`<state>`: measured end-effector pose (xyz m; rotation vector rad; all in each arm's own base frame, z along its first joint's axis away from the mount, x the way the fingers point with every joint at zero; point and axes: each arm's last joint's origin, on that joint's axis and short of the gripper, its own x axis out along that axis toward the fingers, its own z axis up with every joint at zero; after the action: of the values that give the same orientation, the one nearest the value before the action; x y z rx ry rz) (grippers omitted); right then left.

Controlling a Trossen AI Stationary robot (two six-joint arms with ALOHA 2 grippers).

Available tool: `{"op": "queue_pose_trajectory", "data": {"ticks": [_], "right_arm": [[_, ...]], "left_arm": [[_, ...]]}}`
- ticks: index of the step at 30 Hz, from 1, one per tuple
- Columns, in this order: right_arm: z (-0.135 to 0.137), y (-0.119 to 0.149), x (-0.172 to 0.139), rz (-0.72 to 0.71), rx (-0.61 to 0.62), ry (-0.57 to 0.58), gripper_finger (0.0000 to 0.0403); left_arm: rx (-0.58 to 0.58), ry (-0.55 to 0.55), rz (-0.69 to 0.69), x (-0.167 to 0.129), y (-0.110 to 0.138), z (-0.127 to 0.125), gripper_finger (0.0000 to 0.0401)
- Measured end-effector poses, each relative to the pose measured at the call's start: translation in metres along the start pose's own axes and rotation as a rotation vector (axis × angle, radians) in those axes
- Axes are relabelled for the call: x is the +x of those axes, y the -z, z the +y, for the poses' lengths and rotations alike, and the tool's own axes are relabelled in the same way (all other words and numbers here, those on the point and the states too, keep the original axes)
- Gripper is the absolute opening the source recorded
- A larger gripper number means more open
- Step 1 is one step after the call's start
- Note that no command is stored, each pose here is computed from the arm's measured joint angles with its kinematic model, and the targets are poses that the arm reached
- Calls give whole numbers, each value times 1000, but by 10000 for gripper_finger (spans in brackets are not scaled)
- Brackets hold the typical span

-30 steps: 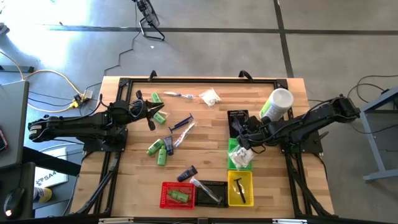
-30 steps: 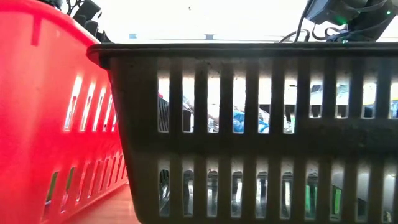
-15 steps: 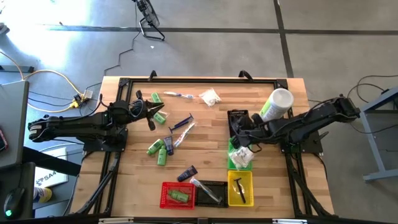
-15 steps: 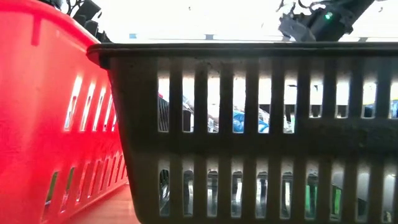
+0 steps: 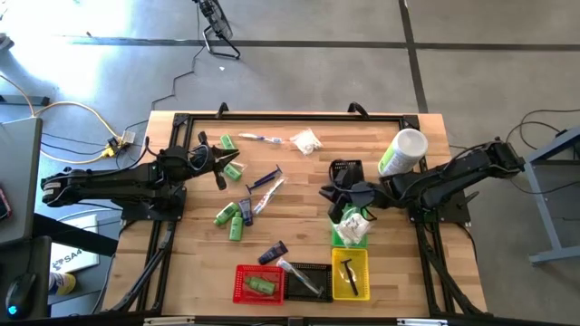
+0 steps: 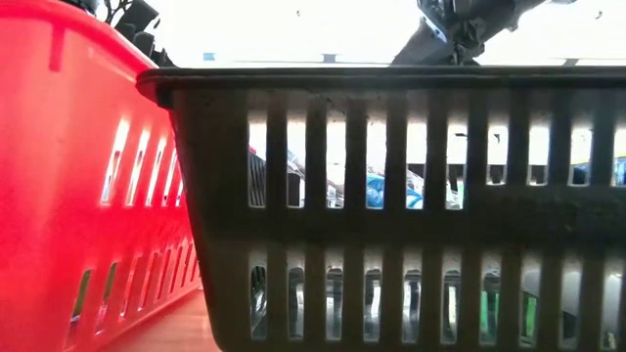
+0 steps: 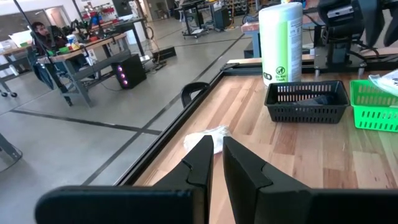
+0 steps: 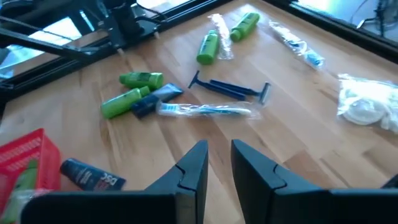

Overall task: Pick & Place Travel size toiletries
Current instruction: Put the cotton pack into the green bin

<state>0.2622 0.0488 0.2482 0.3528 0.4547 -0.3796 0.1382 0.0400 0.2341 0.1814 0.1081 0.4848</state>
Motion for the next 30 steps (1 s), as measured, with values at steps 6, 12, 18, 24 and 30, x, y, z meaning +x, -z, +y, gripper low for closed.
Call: {"op": "queue_pose_trajectory", "data": {"ticks": [6,12,18,24,30], "right_arm": [[1,-1,0,-3,-67,-11,66],[3,-4,0,-33,-57,-28,65],[5,-13,2,-125,-42,-54,57],[6,-13,9,-149,-73,14,37],[13,-19,22,-123,-103,49,13]], "left_arm": [[-7,2,6,0,1,0,30],[-24,2,14,0,1,0,30],[-40,4,25,0,3,0,30],[-49,6,34,0,3,-1,30],[-49,5,34,0,3,-1,30]]}}
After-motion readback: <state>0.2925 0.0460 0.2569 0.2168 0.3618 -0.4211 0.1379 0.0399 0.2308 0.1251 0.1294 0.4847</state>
